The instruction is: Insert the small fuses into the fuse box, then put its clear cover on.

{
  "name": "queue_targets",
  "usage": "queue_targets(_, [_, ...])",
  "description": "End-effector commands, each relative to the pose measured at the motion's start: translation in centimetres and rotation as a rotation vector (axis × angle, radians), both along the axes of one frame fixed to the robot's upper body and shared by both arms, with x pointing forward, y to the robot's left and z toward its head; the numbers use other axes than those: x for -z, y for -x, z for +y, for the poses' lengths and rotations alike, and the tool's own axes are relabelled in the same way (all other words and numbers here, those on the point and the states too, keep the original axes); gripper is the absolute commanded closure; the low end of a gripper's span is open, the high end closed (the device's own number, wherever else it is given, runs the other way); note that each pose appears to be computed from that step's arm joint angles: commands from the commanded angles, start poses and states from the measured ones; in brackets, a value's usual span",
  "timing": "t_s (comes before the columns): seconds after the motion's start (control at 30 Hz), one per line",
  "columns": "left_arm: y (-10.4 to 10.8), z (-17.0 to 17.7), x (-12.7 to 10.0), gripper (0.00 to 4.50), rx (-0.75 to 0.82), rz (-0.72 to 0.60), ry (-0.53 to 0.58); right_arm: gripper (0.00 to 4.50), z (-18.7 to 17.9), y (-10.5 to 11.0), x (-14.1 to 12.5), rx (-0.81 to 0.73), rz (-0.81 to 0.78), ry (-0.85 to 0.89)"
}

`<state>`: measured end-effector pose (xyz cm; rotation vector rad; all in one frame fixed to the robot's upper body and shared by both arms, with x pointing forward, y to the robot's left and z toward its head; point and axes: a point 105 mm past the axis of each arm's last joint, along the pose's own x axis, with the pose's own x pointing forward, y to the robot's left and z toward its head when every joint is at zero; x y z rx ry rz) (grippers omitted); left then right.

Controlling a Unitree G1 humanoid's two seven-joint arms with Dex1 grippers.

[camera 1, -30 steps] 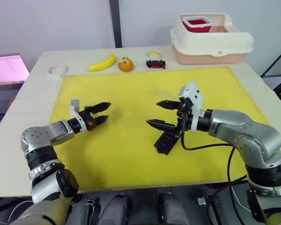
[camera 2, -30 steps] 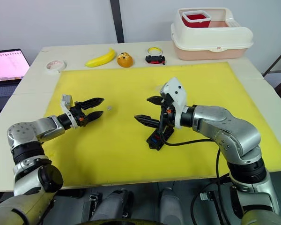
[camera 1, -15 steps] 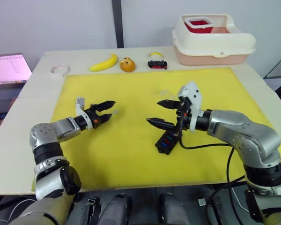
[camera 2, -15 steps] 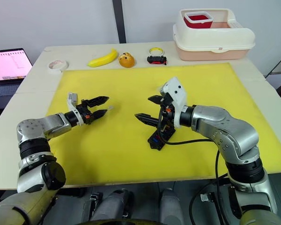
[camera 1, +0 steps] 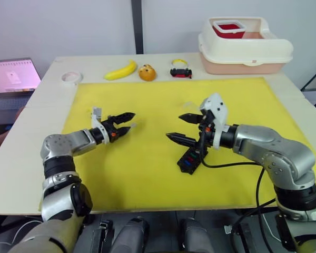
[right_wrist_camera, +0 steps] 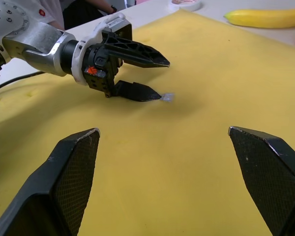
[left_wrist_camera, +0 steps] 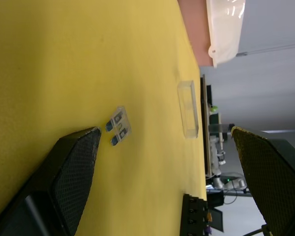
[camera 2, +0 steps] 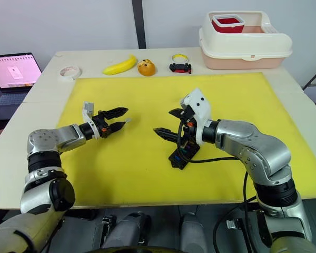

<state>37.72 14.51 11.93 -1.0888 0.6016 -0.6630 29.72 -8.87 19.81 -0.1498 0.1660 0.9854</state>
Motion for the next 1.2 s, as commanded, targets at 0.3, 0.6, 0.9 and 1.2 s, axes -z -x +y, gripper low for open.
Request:
queue_targets(0.3, [-0.7, -2.7, 1.0, 0.00, 0.060, 0.029, -0.036, 0.06, -0.3, 0.3, -1.1, 0.017, -0.049, -0.006])
queue_targets(0.6, [-1.0, -2.2, 1.5, 0.00, 0.033, 0.050, -0.055, 0.06, -0.7, 0.2, -1.0, 0.040, -0.049, 0.005])
queue_targets(0.9, [-1.0, -1.2, 2.7, 3.81, -0.008, 0.073, -0.115, 0.00, -0.8, 0.1, -1.0, 0.047, -0.049, 0.008])
queue_targets(1.2, [-1.0, 0.4, 1.4, 4.45, -0.028, 0.041, -0.103, 0.00, -0.9, 0.1, -1.2, 0.045, -0.048, 0.008])
